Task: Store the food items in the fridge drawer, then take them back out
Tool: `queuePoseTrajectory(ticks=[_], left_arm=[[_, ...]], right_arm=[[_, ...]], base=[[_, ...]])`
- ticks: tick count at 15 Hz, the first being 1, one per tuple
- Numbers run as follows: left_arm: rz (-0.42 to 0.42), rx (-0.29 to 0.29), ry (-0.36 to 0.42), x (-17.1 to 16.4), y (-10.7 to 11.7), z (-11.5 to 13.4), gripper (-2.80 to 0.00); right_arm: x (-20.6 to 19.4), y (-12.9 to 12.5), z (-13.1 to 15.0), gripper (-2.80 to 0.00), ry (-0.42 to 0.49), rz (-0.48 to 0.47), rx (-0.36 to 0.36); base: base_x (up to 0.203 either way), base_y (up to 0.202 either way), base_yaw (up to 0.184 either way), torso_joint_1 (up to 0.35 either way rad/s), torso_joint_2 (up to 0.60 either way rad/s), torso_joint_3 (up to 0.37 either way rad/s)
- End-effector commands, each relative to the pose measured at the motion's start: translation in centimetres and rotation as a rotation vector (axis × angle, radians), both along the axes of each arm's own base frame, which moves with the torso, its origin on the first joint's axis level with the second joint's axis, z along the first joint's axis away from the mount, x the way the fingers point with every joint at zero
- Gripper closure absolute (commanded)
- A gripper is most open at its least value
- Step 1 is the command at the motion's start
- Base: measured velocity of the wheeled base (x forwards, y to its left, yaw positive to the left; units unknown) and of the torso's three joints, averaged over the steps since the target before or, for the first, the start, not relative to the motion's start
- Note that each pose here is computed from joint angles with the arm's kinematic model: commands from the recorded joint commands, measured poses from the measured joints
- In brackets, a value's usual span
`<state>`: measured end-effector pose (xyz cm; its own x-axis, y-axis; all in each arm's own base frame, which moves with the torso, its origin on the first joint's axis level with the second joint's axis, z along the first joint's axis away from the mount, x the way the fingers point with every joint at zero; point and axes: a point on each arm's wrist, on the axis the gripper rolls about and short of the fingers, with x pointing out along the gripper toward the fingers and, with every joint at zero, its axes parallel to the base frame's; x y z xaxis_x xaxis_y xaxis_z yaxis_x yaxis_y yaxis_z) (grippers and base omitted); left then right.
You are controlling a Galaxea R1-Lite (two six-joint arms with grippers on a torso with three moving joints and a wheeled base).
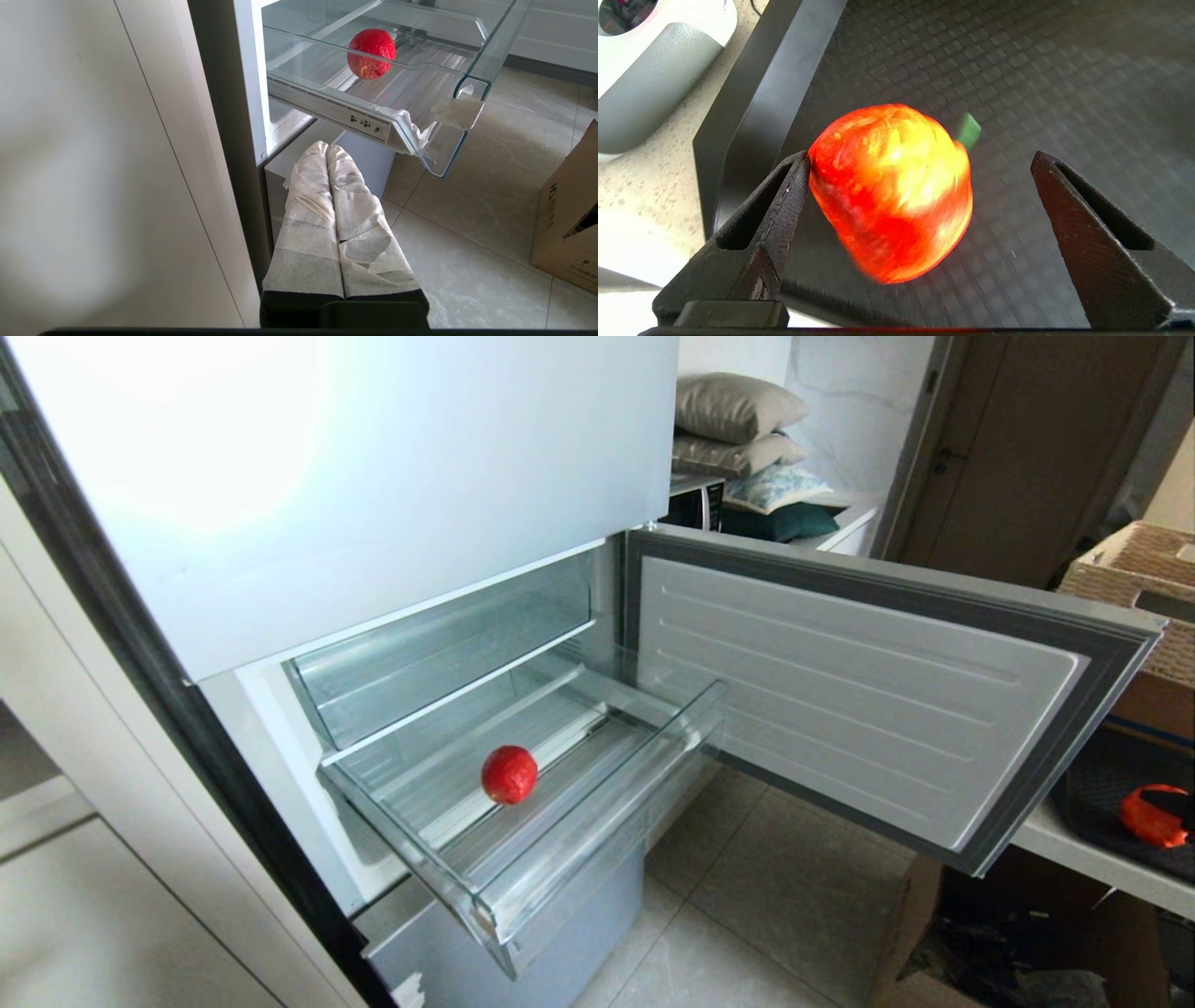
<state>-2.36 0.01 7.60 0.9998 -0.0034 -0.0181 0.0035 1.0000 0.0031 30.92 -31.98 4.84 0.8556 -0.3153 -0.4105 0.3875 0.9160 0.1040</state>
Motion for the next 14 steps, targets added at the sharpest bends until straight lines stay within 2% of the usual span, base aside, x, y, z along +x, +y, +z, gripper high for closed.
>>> queuePoseTrajectory(ticks=[1,6,7,11,14], left_arm=[[0.000,0.000,0.000,0.0,0.0,0.0,0.00],[0.000,0.000,0.000,0.0,0.0,0.0,0.00],[0.000,0.000,0.000,0.0,0.0,0.0,0.00],[0.000,0.000,0.000,0.0,0.0,0.0,0.00],[0.000,0.000,0.000,0.0,0.0,0.0,0.00]], right_arm=[[0.6,-0.2,-1.1,-2.80,0.006,0.010,0.007],[1.4,0.4,-2.1,-2.80,0.020,0.031,0.019],[1.5,0.3,-1.9,0.00,0.016,0.032,0.015],[1.6,0.4,-1.5,0.00,0.008,0.028,0.020],[0.4,1.3,0.4,0.00,0.003,0.023,0.017]], base=[[0.000,0.000,0.000,0.000,0.00,0.000],[0.000,0.000,0.000,0.000,0.00,0.000],[0.000,0.000,0.000,0.000,0.00,0.000],[0.000,0.000,0.000,0.000,0.00,0.000],[0.000,0.000,0.000,0.000,0.00,0.000]])
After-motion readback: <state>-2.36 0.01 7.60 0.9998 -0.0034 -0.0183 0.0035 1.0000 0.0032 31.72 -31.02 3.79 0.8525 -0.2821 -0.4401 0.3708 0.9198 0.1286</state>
